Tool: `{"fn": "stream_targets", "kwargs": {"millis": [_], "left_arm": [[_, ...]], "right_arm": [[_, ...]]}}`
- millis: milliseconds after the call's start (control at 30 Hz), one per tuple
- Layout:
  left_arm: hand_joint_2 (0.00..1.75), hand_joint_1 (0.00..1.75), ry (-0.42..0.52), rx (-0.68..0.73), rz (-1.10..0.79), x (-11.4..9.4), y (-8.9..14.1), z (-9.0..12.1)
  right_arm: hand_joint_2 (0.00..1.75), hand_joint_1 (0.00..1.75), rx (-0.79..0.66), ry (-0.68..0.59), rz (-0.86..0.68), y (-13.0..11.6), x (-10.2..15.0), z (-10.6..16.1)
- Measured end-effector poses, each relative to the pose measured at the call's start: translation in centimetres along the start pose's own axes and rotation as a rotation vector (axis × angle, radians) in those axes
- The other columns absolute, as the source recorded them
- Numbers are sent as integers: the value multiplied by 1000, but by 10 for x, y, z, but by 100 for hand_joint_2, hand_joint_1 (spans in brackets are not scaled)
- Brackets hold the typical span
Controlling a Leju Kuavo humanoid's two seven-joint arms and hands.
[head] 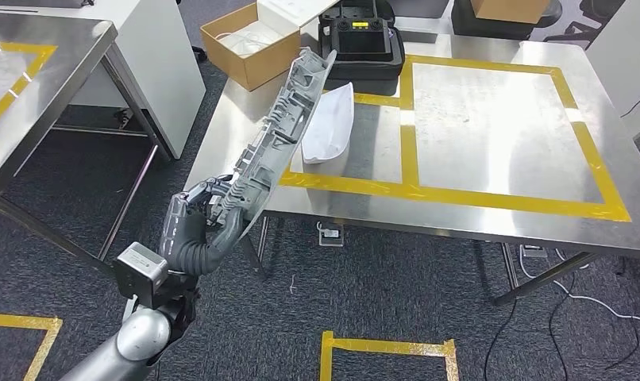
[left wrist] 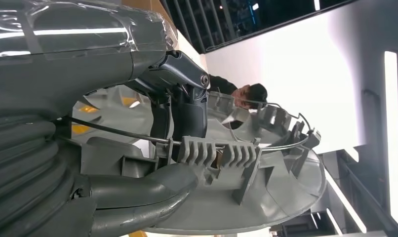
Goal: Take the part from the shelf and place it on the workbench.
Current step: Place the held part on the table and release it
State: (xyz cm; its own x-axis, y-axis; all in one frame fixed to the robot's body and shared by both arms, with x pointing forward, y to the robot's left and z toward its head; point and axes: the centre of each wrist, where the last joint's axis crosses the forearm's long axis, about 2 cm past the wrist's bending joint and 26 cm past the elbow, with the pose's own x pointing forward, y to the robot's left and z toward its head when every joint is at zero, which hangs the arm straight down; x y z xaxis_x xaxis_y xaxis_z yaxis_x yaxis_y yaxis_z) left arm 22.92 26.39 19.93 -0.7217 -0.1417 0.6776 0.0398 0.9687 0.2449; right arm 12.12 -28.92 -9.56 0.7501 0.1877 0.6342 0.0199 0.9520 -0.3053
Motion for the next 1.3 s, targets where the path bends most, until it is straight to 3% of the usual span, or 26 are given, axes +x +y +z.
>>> {"fn": "stream_targets", "kwargs": {"millis": [833, 1300], "left_arm": [[175, 175, -58, -10, -33, 11, -2, -6], [175, 175, -133, -87, -29, 20, 4, -67]], "right_arm": [[175, 0, -110, 66, -156, -13, -15, 3], [175, 0, -94, 71, -140, -5, -15, 6]]}}
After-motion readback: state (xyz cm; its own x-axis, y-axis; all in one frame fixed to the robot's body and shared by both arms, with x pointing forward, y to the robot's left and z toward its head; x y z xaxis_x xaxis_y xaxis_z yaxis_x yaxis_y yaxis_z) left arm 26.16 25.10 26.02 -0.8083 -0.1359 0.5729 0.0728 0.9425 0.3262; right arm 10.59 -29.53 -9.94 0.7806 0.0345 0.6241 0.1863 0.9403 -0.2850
